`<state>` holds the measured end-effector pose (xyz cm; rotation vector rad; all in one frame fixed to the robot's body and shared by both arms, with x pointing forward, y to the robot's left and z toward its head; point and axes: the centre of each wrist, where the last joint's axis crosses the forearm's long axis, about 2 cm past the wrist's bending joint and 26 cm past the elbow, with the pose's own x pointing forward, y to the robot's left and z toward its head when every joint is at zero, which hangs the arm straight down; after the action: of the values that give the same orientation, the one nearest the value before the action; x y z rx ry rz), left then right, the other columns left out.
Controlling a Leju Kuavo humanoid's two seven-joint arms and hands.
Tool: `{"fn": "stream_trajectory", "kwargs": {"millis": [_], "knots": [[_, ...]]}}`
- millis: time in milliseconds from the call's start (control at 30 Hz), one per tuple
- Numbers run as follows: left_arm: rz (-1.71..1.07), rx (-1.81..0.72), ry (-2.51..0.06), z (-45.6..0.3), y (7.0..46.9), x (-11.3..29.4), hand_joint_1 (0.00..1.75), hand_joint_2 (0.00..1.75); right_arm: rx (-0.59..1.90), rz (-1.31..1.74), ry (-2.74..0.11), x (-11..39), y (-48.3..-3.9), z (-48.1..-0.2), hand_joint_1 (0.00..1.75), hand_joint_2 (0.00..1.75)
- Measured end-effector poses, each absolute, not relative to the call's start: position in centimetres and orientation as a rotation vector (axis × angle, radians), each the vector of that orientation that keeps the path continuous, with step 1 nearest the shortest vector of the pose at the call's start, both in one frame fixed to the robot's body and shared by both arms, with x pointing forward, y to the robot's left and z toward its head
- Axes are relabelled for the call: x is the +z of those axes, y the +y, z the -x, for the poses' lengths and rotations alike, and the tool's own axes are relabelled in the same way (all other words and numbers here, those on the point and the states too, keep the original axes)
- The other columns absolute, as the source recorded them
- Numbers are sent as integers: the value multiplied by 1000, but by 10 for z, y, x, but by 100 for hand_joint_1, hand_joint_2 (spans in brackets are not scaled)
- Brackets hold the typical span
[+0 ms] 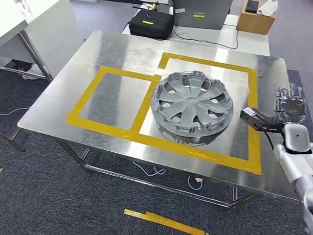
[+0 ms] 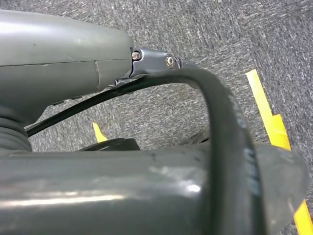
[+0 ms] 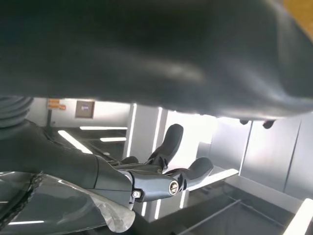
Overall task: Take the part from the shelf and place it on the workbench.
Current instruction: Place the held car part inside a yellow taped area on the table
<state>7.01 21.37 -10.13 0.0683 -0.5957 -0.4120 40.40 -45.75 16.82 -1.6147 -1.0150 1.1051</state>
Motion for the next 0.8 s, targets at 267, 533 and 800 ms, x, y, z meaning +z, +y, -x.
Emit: {"fn": "stream_trajectory", "kwargs": {"millis": [267,533,800], "knots": [[-62,-324,-604,-56,215,-104,0,0,838,1394,-1388,129,-448,-321,0,0],[-67,-298,-597,-53,216,-104,0,0,758,1414,-1473,135,-444,-283,0,0],[-83,-257,-583,-49,215,-105,0,0,571,1255,-1788,113,-418,-217,0,0]]}}
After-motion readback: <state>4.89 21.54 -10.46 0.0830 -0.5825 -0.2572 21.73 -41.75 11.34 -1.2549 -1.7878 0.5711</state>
